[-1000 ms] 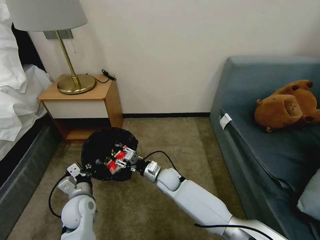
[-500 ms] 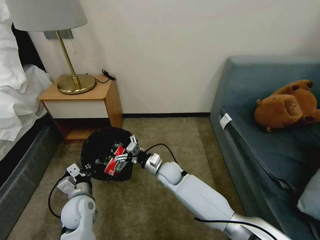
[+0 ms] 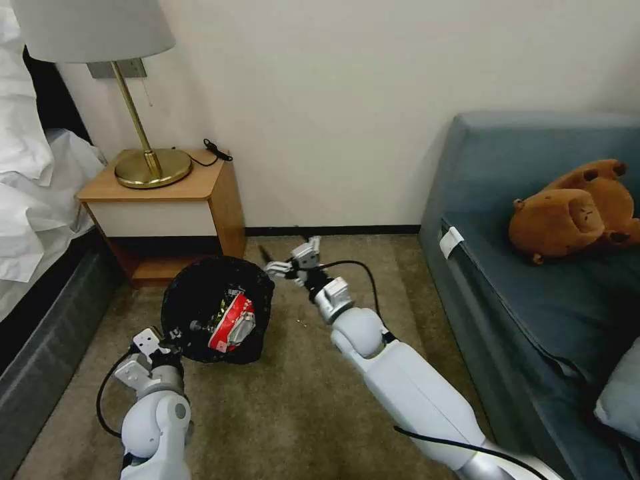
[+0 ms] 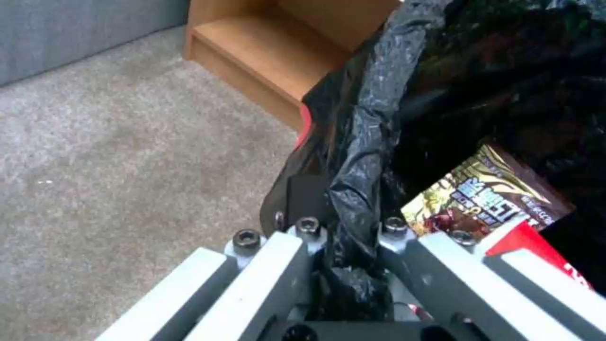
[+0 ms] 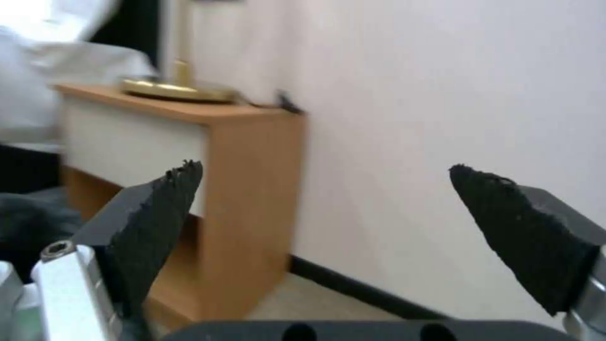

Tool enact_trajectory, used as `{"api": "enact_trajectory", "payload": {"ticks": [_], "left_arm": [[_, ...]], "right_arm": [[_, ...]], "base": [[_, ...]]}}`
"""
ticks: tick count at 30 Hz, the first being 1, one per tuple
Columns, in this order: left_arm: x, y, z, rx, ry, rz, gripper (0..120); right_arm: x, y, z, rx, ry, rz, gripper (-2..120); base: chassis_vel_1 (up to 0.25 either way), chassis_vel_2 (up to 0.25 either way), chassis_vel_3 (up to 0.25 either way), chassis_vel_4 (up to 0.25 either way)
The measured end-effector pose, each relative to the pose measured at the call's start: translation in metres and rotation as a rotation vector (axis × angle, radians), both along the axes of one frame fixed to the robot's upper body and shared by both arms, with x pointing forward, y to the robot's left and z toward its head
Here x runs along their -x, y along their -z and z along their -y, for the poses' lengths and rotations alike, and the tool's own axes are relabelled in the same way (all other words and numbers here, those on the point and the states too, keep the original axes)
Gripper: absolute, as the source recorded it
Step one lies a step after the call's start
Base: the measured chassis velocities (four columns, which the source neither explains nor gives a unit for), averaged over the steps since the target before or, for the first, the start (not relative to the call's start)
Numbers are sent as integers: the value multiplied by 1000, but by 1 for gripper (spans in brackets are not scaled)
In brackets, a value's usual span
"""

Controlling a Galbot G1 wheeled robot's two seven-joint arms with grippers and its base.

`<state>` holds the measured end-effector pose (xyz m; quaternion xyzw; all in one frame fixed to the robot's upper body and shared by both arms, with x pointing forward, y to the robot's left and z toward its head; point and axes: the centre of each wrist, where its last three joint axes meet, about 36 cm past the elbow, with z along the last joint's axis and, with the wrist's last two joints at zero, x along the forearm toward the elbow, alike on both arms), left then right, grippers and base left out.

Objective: Pick up the trash bin, then pick up the garbage on the floor and place it into the trash bin.

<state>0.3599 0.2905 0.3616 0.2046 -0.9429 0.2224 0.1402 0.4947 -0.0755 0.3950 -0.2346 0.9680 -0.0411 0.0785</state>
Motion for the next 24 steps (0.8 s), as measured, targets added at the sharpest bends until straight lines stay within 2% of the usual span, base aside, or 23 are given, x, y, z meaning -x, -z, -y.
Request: {"api": "enact_trajectory", "payload": {"ticks": [5, 8, 16, 24], "left_arm": [[0, 0, -1, -4, 2, -2, 1], [1, -1, -2, -6, 5, -3, 1], [5, -2, -6, -21, 26, -14, 1], [10, 1, -12, -38, 54, -26, 1]], "right_arm": [[19, -4, 22, 0, 171, -74, 100], [26, -6, 30, -5, 218, -93, 100], [41, -6, 53, -26, 309, -111, 100], [55, 10, 73, -60, 376, -130, 100]], "base": [[0, 0, 0, 0], [0, 0, 0, 0], [0, 0, 0, 0], [0, 0, 0, 0]]}}
